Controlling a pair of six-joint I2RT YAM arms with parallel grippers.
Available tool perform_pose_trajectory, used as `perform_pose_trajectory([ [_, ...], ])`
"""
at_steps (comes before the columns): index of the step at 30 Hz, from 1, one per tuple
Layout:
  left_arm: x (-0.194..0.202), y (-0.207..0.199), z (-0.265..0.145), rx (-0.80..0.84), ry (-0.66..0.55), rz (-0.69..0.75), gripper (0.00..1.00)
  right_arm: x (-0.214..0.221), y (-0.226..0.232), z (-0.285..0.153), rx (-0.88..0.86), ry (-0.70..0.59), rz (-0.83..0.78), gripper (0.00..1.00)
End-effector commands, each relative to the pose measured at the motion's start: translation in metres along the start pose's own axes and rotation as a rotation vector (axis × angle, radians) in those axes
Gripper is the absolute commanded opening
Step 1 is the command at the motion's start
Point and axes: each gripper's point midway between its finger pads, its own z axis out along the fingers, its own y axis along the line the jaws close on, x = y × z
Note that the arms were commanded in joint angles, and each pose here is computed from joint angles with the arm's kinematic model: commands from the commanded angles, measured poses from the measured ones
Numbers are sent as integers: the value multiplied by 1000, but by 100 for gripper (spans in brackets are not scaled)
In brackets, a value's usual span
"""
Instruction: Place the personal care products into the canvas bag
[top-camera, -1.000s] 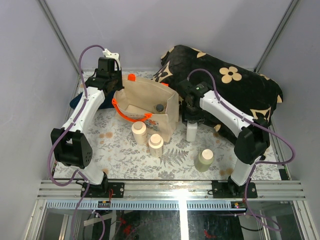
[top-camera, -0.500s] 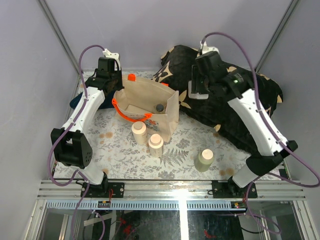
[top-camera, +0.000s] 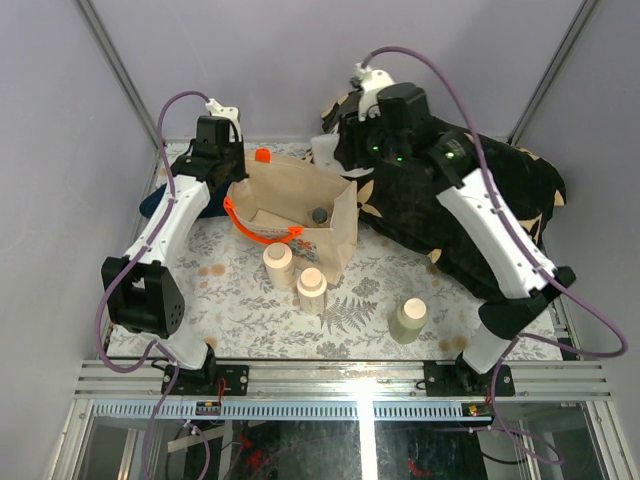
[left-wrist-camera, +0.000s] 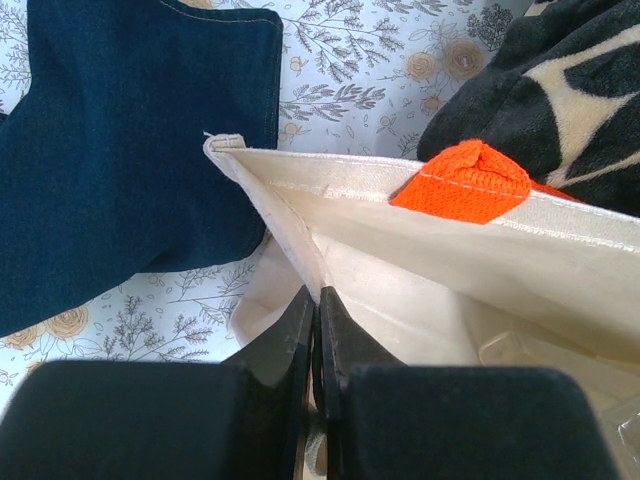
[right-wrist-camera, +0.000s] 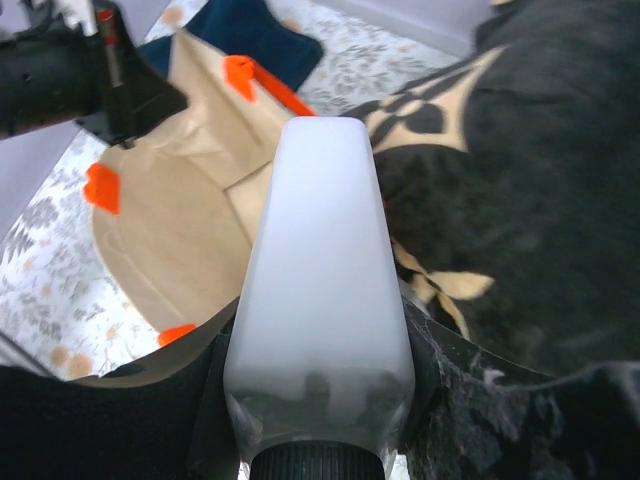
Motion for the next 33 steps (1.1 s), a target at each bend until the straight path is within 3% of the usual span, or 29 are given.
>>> perform_pose_trajectory([
  [1, 5, -1, 3, 8, -11, -5, 0, -64, 80, -4, -268, -229, -46, 0],
  [14, -2, -1, -10, 11, -42, 1, 0, 9, 142, 70, -329, 3, -56, 0],
  [33, -6, 3, -37, -4, -66, -4, 0, 116, 107, 131, -73, 342, -13, 0],
])
